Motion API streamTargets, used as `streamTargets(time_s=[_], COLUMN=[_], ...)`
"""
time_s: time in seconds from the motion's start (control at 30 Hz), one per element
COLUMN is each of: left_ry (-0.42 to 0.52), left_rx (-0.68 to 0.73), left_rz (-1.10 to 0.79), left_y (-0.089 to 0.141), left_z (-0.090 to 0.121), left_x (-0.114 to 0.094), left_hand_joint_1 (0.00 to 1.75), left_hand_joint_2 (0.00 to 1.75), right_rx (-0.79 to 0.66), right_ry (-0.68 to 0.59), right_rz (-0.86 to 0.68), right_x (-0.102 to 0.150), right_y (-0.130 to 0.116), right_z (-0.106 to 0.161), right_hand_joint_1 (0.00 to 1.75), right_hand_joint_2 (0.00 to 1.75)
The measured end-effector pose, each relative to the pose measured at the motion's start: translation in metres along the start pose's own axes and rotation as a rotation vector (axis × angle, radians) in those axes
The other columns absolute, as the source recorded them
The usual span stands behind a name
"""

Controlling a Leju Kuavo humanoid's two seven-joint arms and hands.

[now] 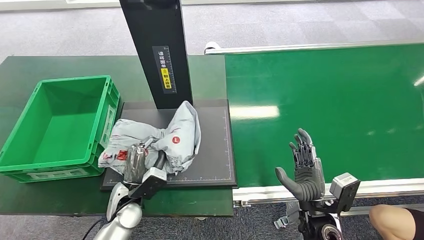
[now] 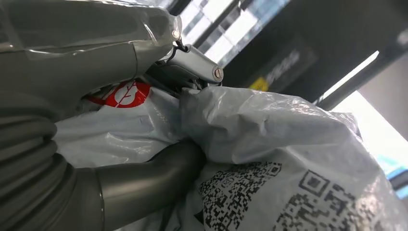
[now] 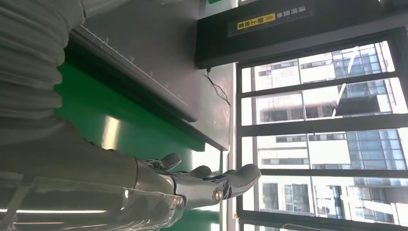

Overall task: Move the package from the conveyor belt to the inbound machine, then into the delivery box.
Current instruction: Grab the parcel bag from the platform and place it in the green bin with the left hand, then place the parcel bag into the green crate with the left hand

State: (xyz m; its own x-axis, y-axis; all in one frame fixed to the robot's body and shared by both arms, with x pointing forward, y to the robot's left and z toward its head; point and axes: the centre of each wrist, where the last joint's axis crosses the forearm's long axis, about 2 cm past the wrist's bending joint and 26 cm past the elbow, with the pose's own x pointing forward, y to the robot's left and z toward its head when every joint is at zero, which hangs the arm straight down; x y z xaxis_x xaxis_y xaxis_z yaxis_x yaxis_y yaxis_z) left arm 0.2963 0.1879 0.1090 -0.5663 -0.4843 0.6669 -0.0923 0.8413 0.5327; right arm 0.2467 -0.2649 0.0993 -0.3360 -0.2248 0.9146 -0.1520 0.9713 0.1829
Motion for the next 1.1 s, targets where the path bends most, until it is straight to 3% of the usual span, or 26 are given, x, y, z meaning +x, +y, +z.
streamTargets(time_s=[0.07, 0.13, 0.2, 0.37, 0.53, 0.67, 0.87, 1.1], left_ry=[-0.034, -0.069, -0.101, -0.176, -0.194, -0.142, 0.017, 0.168], left_rx=[0.08, 0.166, 0.249, 0.393, 0.479, 0.521, 0.522, 0.499], left_rz=[-0.031, -0.078, -0.127, -0.247, -0.37, -0.465, -0.619, -0.706], left_y=[0.015, 0.031, 0.047, 0.09, 0.128, 0.156, 0.208, 0.239], left_z=[-0.005, -0.011, -0.017, -0.041, -0.071, -0.092, -0.123, -0.13], left_x=[0.001, 0.002, 0.002, 0.0, -0.006, -0.019, -0.062, -0.09], left_hand_joint_1=[1.17, 1.34, 1.75, 1.75, 1.75, 1.75, 1.75, 1.75], left_hand_joint_2=[1.75, 1.75, 1.75, 1.75, 1.75, 1.75, 1.75, 1.75], right_rx=[-0.004, -0.007, -0.008, -0.009, -0.011, -0.014, -0.02, -0.019], right_ry=[0.003, 0.005, 0.005, 0.003, 0.003, 0.002, 0.001, -0.001], right_rz=[0.0, 0.0, 0.0, 0.0, -0.004, -0.006, -0.008, -0.009], right_x=[-0.001, -0.001, -0.002, -0.002, -0.002, -0.002, 0.0, 0.0], right_y=[0.0, 0.0, 0.0, 0.0, 0.002, 0.001, -0.001, -0.001], right_z=[0.002, 0.003, 0.005, 0.004, 0.004, 0.004, 0.003, 0.002], right_hand_joint_1=[0.0, 0.0, 0.0, 0.0, 0.0, 0.0, 0.0, 0.0], right_hand_joint_2=[1.75, 1.75, 1.75, 1.75, 1.75, 1.75, 1.75, 1.75])
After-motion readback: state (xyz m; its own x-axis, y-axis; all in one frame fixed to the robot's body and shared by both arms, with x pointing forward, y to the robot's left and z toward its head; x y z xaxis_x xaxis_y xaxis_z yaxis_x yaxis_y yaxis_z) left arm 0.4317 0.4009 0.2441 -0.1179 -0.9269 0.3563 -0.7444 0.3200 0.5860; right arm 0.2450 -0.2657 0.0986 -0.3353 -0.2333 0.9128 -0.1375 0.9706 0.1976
